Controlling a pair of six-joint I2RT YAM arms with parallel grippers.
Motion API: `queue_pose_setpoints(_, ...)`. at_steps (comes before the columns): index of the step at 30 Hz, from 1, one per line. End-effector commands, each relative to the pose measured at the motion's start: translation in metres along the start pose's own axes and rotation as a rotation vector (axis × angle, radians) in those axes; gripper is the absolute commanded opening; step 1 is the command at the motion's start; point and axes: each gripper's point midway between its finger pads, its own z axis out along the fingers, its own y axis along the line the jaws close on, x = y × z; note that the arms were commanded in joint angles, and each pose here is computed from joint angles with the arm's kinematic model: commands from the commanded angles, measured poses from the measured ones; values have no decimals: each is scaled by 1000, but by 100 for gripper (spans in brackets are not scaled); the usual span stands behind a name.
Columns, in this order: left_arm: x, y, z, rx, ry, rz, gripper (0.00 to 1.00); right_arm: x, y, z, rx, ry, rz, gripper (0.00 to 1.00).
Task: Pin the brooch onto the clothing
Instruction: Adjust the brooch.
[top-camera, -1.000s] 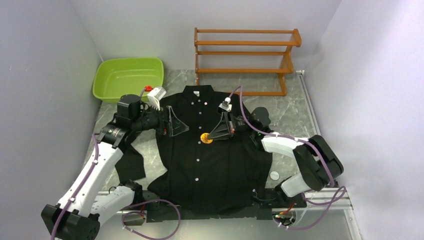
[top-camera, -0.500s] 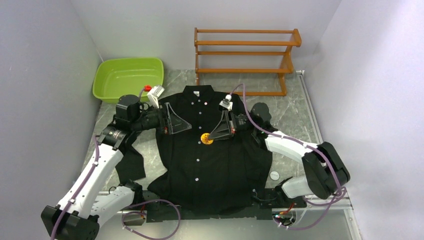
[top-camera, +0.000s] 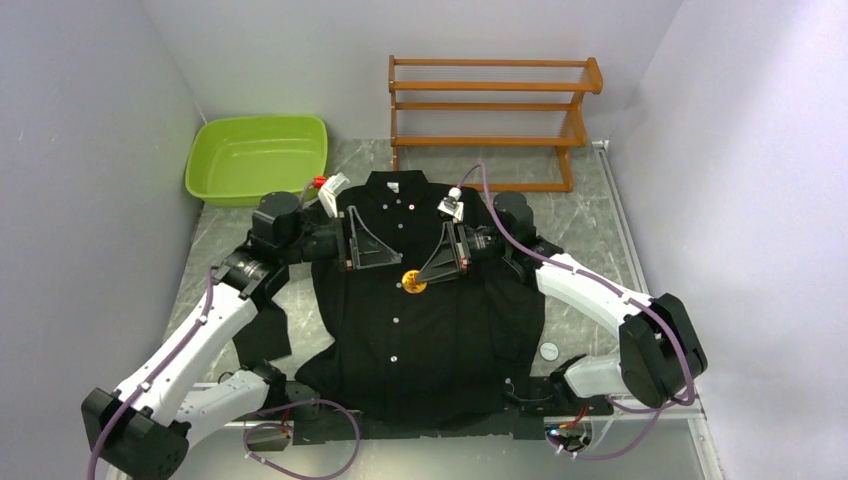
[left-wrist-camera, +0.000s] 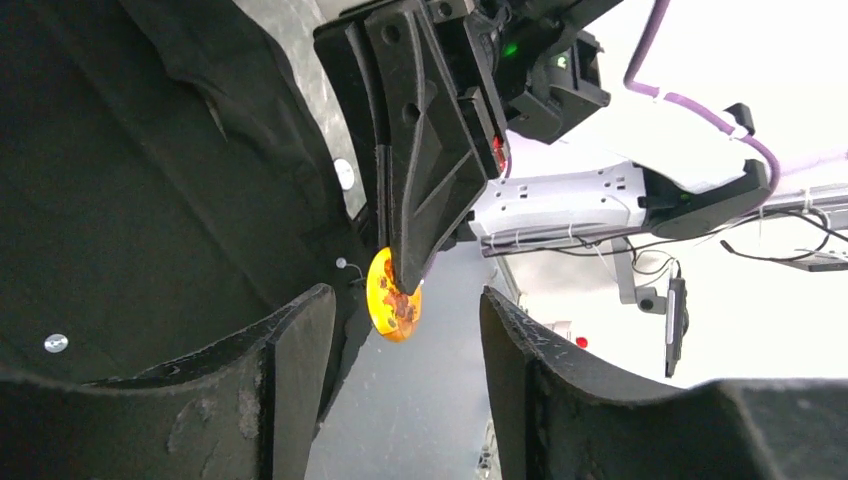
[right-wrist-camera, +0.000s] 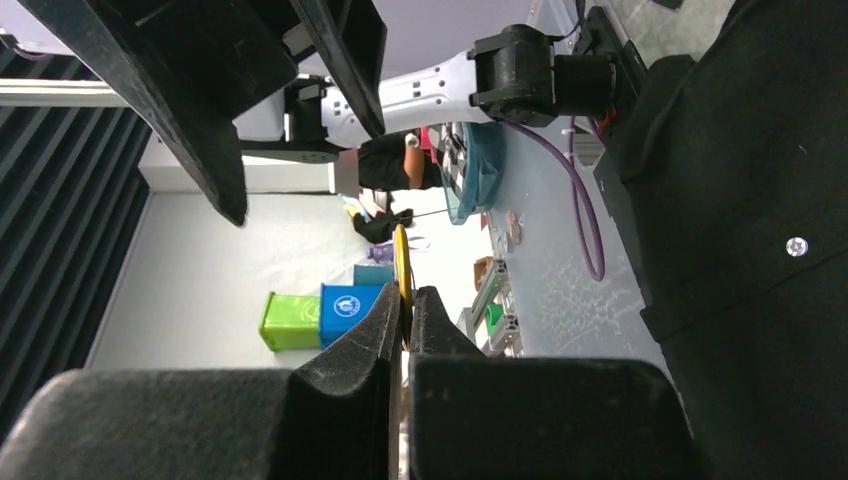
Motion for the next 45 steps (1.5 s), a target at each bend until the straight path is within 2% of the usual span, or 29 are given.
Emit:
queue_pose_setpoints(1, 4, -4, 16, -6, 22, -2, 59, 2, 11, -3, -8, -6, -59, 0)
queue_pose_setpoints(4, 10, 6, 25, -54, 46, -4, 56, 2, 12, -3, -5, -7, -68, 0)
queue_pose_setpoints(11, 24, -2, 42, 20, 110, -19, 33, 2, 12, -3, -6, -7, -75, 0)
queue_pose_setpoints(16, 27, -9, 43, 64, 119, -29, 23, 2, 13, -3, -14, -6, -81, 0)
queue_pose_setpoints(18, 30, -9, 42, 63, 131, -34, 25, 1, 14, -3, -14, -6, -86, 0)
queue_pose_setpoints(20, 32, -3, 41, 29, 133, -34, 32, 1, 15, -3, -14, -4, -92, 0)
queue_pose_setpoints(22, 32, 4, 36, -29, 122, -27, 44, 1, 16, -3, -16, -3, -98, 0)
queue_pose_setpoints(25, 33, 4, 32, -42, 116, -22, 49, 1, 17, -3, -18, -1, -102, 0)
queue_pose_setpoints(32, 37, -7, 35, 49, 139, -39, 23, 1, 19, -3, -15, -2, -123, 0)
queue_pose_setpoints(37, 38, -16, 34, 97, 155, -29, 20, 1, 20, -4, -20, -4, -126, 0)
queue_pose_setpoints(43, 37, -21, 34, 124, 153, -24, 3, 0, 21, -4, -20, -6, -131, 0)
queue_pose_setpoints(45, 37, -23, 34, 135, 151, -24, 3, -1, 20, -4, -20, -8, -130, 0)
